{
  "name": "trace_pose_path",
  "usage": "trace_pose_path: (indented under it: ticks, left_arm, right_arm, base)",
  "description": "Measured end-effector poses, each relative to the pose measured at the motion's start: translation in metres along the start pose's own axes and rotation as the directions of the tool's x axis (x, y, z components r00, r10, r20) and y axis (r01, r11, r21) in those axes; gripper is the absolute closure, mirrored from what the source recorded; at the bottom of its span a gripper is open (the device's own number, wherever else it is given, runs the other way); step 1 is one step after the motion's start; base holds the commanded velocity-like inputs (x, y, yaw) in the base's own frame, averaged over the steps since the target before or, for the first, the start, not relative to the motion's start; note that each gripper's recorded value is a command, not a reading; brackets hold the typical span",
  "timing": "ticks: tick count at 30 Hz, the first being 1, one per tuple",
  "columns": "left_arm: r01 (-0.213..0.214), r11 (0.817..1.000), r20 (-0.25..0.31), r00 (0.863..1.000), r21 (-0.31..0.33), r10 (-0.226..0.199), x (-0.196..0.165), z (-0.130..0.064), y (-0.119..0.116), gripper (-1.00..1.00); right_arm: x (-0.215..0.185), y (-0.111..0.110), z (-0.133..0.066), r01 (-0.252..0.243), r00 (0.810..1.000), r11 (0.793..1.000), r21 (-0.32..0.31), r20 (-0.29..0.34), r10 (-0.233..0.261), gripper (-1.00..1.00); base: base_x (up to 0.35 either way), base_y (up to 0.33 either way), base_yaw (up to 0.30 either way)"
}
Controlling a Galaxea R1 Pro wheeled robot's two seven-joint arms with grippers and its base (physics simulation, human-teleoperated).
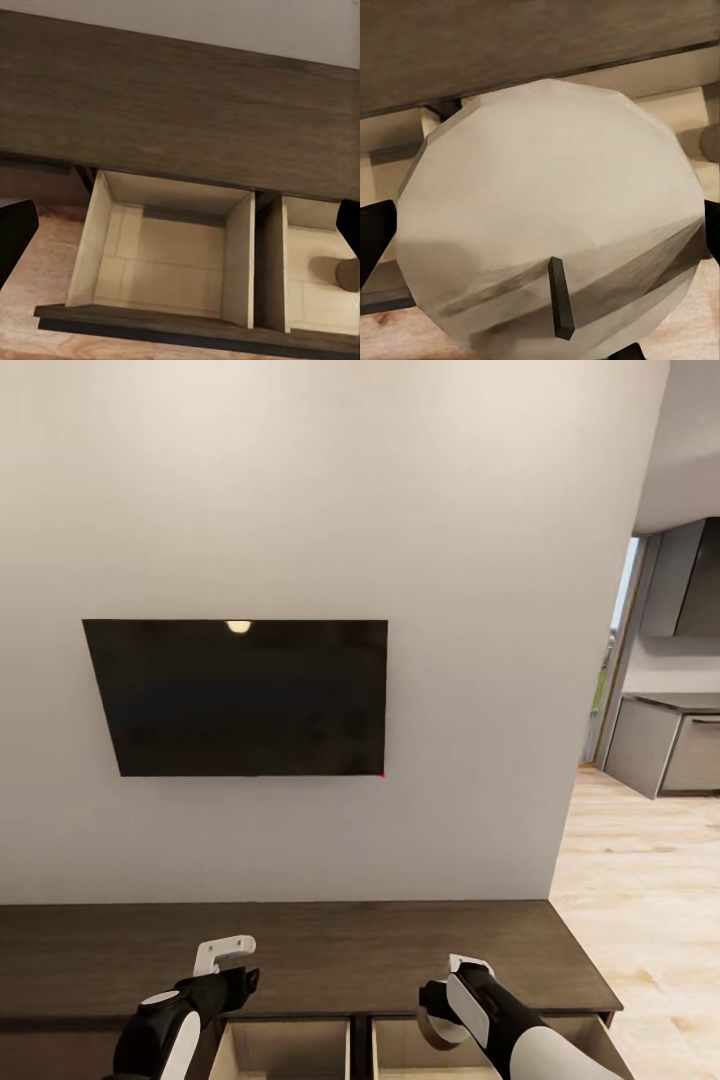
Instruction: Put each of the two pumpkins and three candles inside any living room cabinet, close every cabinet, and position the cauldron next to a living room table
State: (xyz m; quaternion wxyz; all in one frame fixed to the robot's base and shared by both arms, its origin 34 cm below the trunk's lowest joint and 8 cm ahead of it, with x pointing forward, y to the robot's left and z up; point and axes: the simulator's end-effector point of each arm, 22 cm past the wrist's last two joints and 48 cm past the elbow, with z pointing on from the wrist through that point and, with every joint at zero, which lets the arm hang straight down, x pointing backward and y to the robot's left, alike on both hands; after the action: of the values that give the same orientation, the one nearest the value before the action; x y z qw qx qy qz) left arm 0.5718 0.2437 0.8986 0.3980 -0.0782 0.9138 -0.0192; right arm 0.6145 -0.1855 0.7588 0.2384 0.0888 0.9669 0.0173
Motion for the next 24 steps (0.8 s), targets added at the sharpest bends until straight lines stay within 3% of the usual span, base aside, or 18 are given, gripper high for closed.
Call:
trace_pose_path:
  ticks: [10, 15, 24]
  left_arm:
    - [0.0, 1.0, 0.001, 1.0, 0.0, 0.0, 0.0, 0.0, 0.0, -1.0]
    - [0.001, 1.0, 0.0, 1.0, 0.003, -0.001, 0.0, 0.0, 0.0, -1.0]
    - [0.002, 1.0, 0.001, 1.0, 0.005, -0.002, 0.0, 0.0, -0.001, -1.0]
  right_arm:
    - [0.01, -0.001, 0.001, 0.004, 1.0, 1.0, 0.006, -0.031, -0.003, 1.0]
    - [0.023, -0.002, 0.001, 0.022, 0.996, 1.0, 0.008, -0.092, -0.021, 1.0]
    - [0.026, -0.002, 0.0, 0.024, 0.994, 1.0, 0.005, -0.107, -0.023, 1.0]
  base:
    - [0.084, 0.0, 0.0]
    - [0.097, 0.0, 0.0]
    - [0.087, 0.0, 0.0]
